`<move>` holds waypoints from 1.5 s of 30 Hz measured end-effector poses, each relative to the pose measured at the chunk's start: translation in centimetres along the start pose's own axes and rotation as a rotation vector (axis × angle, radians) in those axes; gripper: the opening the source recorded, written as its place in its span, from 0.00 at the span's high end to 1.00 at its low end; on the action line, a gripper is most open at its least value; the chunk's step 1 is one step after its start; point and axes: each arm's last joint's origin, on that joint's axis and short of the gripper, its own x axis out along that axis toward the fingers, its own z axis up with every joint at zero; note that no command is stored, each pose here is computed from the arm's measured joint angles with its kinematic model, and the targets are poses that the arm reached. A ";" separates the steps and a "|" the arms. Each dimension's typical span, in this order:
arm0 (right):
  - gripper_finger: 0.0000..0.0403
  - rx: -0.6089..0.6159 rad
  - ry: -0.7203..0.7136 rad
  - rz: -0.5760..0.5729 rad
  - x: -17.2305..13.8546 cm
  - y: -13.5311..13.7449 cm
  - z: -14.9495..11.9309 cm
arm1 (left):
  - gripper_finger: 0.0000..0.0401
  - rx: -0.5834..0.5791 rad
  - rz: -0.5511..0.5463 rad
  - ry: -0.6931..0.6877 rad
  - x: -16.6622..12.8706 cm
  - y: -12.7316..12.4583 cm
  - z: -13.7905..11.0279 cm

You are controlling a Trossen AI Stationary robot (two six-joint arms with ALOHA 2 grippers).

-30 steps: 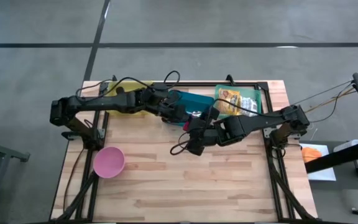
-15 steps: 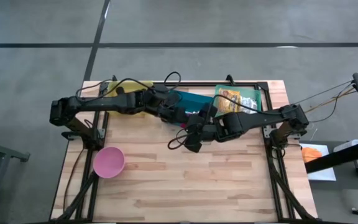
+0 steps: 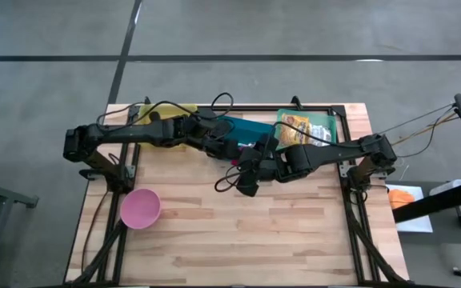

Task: Pick & Place Food Item
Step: Put the red seasoning can into the yellow bin

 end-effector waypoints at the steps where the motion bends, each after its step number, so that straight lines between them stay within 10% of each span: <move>1: 0.31 0.000 0.000 0.000 0.0 0.0 0.0 | 0.45 0.000 0.000 0.000 0.0 0.0 0.0; 9: 0.04 0.010 -0.015 0.000 -0.2 0.0 0.1 | 0.45 -0.008 0.038 -0.002 0.3 0.5 -0.1; 27: 0.17 0.018 -0.019 0.006 -1.1 -0.5 0.1 | 0.45 -0.006 0.020 -0.022 -1.2 0.6 1.1; 45: 0.17 0.161 0.007 -0.011 -6.8 -5.0 -0.9 | 0.45 -0.101 0.317 -0.189 -9.1 4.9 5.8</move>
